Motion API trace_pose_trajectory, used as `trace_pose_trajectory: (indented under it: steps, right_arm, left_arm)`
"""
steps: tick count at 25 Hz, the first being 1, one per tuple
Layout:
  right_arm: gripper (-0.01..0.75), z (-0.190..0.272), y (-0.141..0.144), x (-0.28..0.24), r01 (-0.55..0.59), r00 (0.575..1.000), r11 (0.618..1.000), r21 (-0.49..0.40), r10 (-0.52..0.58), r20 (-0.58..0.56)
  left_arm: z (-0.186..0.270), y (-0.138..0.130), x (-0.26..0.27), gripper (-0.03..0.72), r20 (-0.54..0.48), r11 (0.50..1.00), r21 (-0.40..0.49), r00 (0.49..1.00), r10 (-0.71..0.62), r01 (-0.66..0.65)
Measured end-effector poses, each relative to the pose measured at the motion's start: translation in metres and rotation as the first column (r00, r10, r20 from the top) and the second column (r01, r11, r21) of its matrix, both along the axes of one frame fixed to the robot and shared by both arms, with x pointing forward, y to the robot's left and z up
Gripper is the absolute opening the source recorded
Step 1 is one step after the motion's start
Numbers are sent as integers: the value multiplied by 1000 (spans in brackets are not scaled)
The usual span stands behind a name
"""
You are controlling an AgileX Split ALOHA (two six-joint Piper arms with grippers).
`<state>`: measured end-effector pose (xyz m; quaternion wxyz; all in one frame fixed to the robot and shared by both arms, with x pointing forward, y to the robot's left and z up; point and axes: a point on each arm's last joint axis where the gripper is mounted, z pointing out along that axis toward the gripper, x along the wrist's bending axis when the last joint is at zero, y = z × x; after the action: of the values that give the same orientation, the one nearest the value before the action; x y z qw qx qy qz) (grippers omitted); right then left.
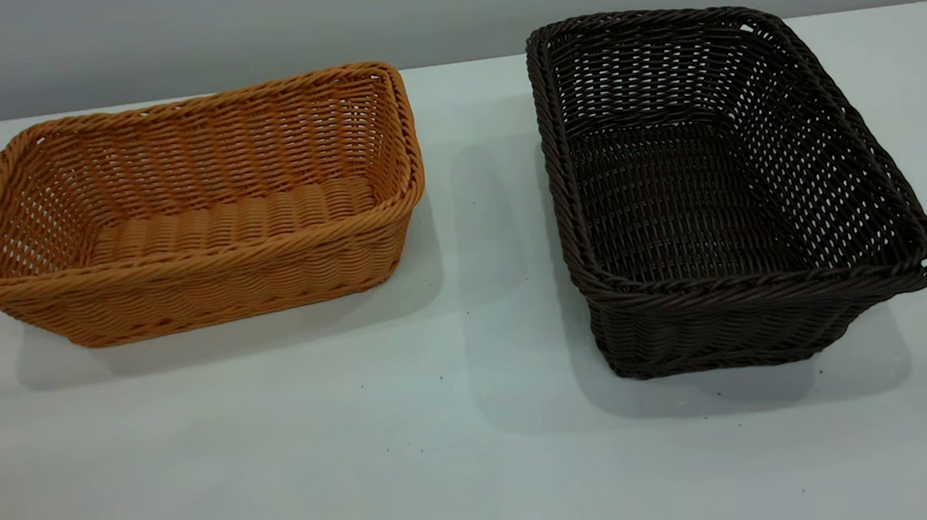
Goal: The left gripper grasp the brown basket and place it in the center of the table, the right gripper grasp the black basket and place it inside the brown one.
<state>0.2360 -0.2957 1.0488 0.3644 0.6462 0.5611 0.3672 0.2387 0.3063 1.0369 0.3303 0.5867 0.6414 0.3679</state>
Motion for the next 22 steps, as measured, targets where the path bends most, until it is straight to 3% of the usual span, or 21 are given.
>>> trace_pose_trajectory:
  steps: [12,15,18,22]
  right_arm:
    - [4,0,3,0,-22,1000,1000,17,22,2]
    - [26,1,7,1,-75,997,997,29,75,1]
    - [89,3,12,9,-151,988,988,36,153,-37]
    - [213,8,19,24,-242,968,968,68,245,-55]
  left_arm:
    - [1,-1,0,-3,5,1000,-9,1000,-5,5]
    - [14,-3,-2,6,80,1000,-21,997,-19,21]
    - [27,-9,-4,71,165,995,-42,983,-78,86]
    - [35,-17,1,251,208,982,-5,961,-183,188]
